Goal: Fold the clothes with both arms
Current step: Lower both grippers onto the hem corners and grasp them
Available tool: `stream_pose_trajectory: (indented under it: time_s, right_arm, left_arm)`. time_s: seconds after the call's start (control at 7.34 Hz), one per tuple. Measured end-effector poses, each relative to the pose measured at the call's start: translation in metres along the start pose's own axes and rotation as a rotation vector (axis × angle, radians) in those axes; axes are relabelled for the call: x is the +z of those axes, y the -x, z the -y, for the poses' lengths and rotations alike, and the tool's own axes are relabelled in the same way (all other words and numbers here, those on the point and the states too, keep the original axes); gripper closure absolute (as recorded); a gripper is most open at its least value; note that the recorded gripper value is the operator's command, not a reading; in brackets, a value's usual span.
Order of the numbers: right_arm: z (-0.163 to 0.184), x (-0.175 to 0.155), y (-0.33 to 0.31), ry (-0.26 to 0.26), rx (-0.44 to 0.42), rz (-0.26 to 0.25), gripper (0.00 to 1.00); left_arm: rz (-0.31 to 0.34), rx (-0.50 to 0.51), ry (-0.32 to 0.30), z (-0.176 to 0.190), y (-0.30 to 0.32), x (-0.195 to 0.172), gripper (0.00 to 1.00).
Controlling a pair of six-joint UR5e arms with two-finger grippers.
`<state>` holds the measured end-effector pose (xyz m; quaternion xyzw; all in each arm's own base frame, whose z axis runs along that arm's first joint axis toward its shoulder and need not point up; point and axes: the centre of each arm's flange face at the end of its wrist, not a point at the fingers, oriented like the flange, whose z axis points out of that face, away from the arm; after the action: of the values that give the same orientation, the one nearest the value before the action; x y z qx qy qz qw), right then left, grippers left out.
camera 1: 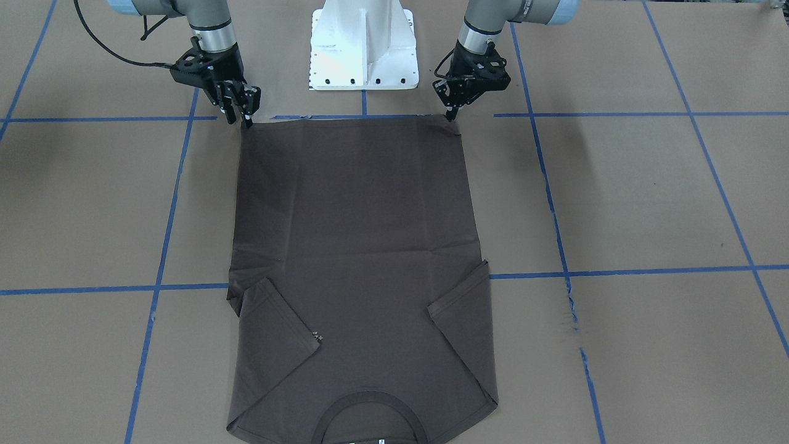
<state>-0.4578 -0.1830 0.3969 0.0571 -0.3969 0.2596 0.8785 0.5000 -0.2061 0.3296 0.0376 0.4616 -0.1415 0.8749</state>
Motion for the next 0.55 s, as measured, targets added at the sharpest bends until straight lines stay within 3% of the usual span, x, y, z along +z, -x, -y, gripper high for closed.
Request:
stream_pose_trajectory:
  time_s: [0.14, 0.27, 0.41, 0.55]
  right_arm:
    - [-0.0025, 0.0009, 0.002, 0.003, -0.001, 0.003, 0.58]
    - [-0.0048, 0.0019, 0.0043, 0.005, -0.001, 0.005, 0.72]
    - [-0.0061, 0.003, 0.0051, 0.005, -0.002, 0.005, 0.91]
    - [-0.0064, 0.0039, 0.0049, 0.004, -0.003, 0.004, 1.0]
  left_arm:
    - [-0.003, 0.0, 0.0, 0.0003, -0.0007, -0.0012, 1.0]
    - [-0.006, 0.0, 0.0, 0.0008, -0.0015, -0.0027, 1.0]
    - [-0.008, -0.001, -0.001, 0.0015, -0.002, -0.0037, 1.0]
    - [-0.009, -0.001, -0.002, 0.0019, -0.0022, -0.0041, 1.0]
